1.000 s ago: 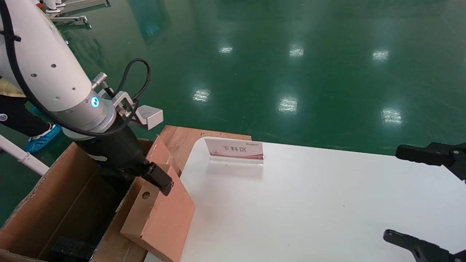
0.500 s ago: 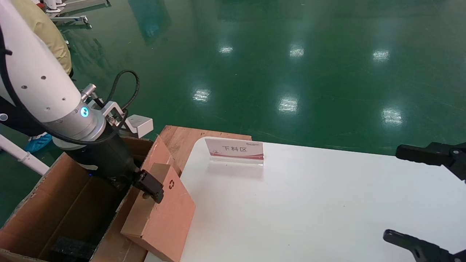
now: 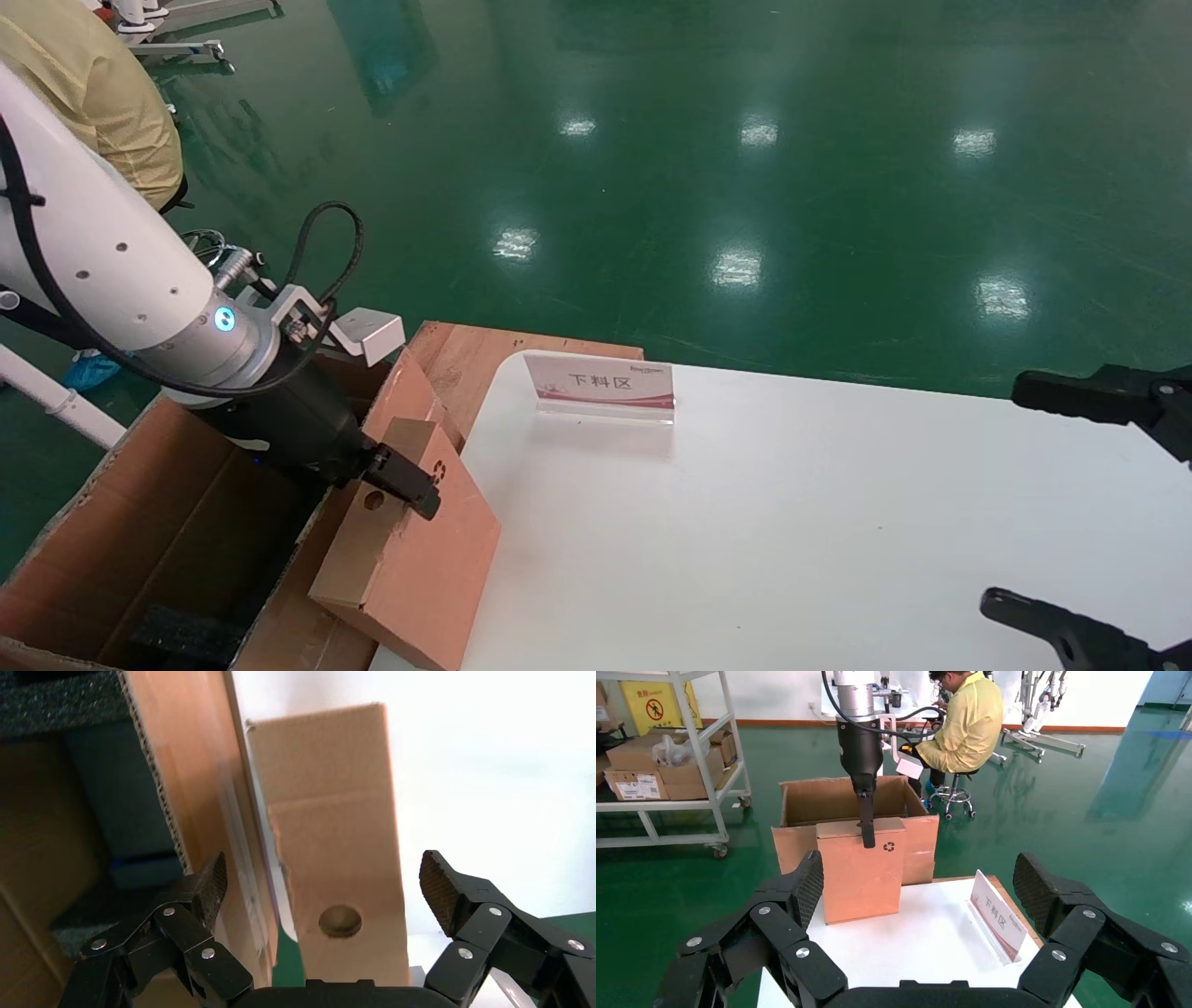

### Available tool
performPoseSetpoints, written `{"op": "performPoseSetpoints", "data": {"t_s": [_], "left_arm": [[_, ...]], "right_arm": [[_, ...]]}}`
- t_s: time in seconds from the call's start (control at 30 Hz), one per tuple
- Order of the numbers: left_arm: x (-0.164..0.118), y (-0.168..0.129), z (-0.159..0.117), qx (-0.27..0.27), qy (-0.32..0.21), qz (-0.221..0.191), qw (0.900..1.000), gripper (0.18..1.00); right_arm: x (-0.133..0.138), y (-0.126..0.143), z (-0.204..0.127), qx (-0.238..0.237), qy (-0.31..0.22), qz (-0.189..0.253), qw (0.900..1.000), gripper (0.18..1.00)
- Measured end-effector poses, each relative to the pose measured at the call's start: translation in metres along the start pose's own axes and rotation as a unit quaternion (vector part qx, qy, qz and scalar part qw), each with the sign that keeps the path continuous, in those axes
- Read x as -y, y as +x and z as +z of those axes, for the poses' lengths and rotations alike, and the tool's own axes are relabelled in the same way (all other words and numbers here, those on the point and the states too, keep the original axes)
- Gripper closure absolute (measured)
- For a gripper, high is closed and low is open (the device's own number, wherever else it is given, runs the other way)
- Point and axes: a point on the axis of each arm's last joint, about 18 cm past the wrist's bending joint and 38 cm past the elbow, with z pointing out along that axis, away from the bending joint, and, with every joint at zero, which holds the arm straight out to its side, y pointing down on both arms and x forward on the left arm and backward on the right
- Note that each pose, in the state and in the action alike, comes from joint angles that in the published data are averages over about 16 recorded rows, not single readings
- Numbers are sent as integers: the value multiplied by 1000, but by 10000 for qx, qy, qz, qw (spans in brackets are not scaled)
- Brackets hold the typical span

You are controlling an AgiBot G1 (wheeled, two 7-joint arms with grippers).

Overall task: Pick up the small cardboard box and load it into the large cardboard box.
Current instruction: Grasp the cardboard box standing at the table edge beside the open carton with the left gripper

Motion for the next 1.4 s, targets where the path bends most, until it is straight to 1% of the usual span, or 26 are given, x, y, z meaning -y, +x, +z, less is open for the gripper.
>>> {"op": "performPoseSetpoints", "data": {"t_s": [0.23, 0.53, 0.83, 1.07, 1.4], "left_arm": [[3, -5, 7, 18, 156, 80, 9998, 184], [10, -16, 14, 108, 496, 157, 9986, 184], [12, -18, 20, -103, 762, 224, 9968, 184], [11, -15, 20, -278, 793, 234, 9962, 184], [10, -9, 17, -361, 708, 240, 9965, 184]], "right_arm": [[0, 0, 0, 0, 0, 0, 10000, 178], [0, 0, 0, 0, 0, 0, 10000, 178], [0, 0, 0, 0, 0, 0, 10000, 178], [0, 0, 0, 0, 0, 0, 10000, 178], [0, 0, 0, 0, 0, 0, 10000, 178]]}}
